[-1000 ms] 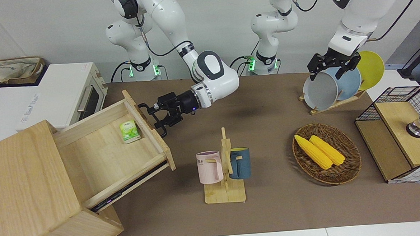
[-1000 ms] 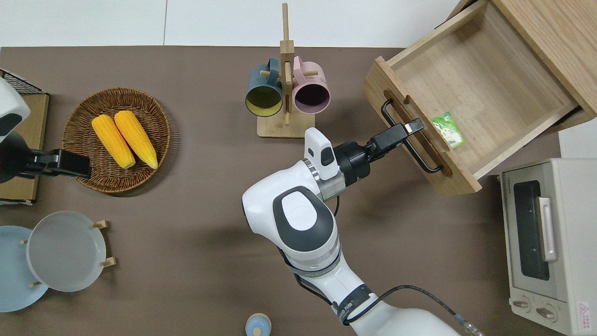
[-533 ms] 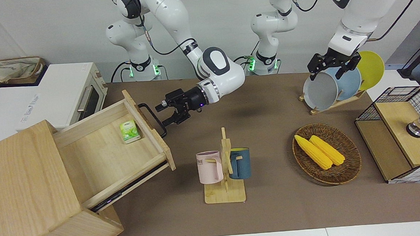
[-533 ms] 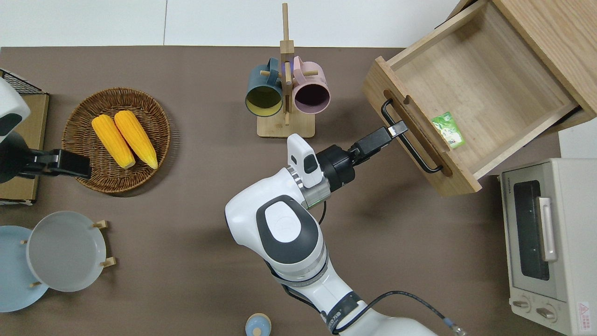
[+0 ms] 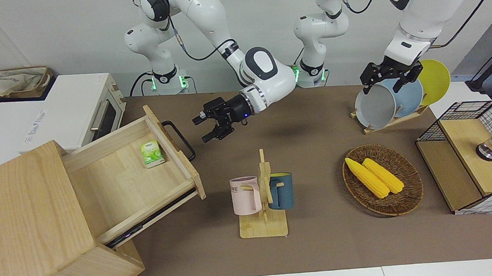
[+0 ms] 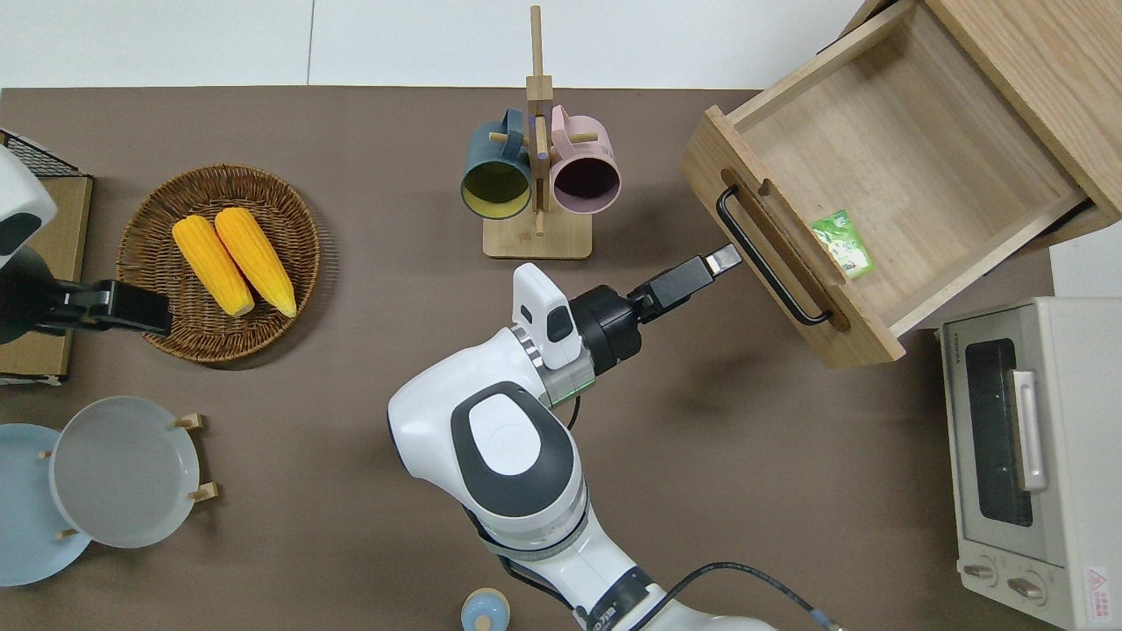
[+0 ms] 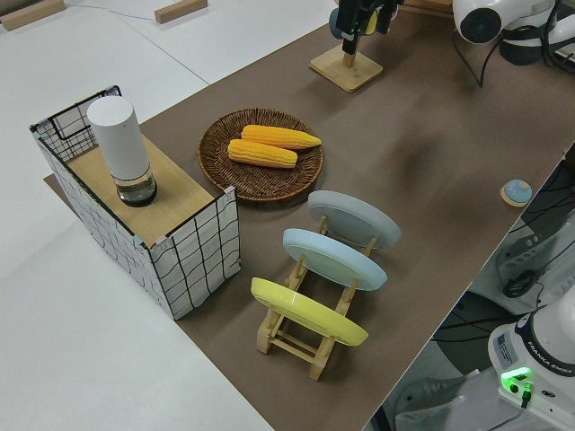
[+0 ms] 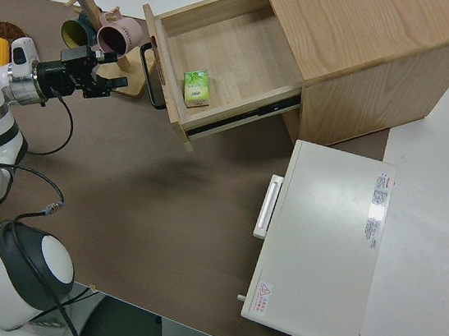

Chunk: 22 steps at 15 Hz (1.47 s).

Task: Slide drawer open with right arm

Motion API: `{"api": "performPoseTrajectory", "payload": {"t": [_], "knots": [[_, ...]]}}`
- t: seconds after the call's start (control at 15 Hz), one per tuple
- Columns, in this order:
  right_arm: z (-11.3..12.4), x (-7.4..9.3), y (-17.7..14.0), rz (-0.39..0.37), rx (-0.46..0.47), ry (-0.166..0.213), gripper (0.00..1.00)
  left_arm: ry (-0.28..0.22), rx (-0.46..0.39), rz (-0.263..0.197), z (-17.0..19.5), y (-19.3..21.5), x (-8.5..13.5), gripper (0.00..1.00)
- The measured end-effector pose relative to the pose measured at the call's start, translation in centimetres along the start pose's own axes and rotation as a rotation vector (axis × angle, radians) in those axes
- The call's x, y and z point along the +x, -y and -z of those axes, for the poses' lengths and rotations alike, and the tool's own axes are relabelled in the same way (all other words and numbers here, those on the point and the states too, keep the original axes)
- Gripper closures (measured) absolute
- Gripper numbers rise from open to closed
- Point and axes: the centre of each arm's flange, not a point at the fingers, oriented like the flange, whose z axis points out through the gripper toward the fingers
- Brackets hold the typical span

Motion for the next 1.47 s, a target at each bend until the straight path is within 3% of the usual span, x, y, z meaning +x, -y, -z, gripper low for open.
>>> {"api": "performPoseTrajectory", "payload": {"t": [0.4,0.73,1.47], "knots": [[1.3,0.9,-3.5,-0.084,0.173,0.063,0.01,0.000,0.000,0.000,0.0,0.0,0.0,0.00],[0.8,1.0,-5.7,-0.125,0.272,0.113,0.01,0.000,0.000,0.000,0.0,0.0,0.0,0.00],[-6.4,-1.4,-18.4,-0.357,0.722,0.248,0.01,0.000,0.000,0.000,0.0,0.0,0.0,0.00]]}}
